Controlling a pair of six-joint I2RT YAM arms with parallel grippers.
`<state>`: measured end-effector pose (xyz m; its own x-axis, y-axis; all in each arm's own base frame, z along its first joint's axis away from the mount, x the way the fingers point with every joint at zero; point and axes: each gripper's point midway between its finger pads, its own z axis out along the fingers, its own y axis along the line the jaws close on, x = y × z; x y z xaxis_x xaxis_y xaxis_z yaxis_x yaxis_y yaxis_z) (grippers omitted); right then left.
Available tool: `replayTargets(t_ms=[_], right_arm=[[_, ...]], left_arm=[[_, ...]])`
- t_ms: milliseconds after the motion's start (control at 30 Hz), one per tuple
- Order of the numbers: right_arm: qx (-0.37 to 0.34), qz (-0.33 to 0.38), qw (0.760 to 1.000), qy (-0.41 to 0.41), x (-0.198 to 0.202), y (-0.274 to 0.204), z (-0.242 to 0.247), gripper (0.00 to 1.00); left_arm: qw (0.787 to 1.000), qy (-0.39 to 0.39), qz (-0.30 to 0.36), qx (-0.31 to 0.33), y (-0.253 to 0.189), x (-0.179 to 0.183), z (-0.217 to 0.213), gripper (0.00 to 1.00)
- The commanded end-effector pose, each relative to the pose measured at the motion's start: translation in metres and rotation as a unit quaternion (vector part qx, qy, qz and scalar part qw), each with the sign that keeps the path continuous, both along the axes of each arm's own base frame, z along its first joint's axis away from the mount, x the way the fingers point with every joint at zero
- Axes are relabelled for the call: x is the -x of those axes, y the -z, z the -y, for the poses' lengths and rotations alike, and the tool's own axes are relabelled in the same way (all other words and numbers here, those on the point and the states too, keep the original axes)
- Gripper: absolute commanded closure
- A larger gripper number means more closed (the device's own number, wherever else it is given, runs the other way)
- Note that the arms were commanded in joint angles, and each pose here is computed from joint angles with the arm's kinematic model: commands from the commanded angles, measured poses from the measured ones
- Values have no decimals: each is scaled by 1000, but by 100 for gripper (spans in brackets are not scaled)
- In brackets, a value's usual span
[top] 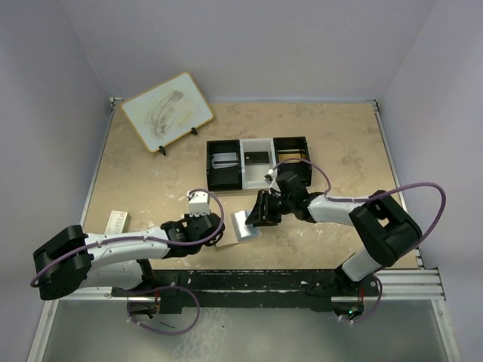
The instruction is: Take the credit cards out of the card holder
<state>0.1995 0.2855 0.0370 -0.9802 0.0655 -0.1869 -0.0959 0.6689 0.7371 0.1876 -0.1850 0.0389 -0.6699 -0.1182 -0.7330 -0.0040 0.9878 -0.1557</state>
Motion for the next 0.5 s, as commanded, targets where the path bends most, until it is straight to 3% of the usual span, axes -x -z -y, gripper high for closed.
replayTargets(t_ms=[0, 200, 467], right_arm=[[-35, 32, 999, -21, -9, -26, -23, 57], [39, 52, 998, -1, -20, -26, -15, 54], [-25, 64, 996, -55, -9, -47, -42, 54]], left_arm=[[1000, 4, 1, 5, 0, -2, 7, 100], [1000, 4, 1, 6, -1, -3, 8, 100], [1000, 4, 2, 7, -2, -4, 9, 100]])
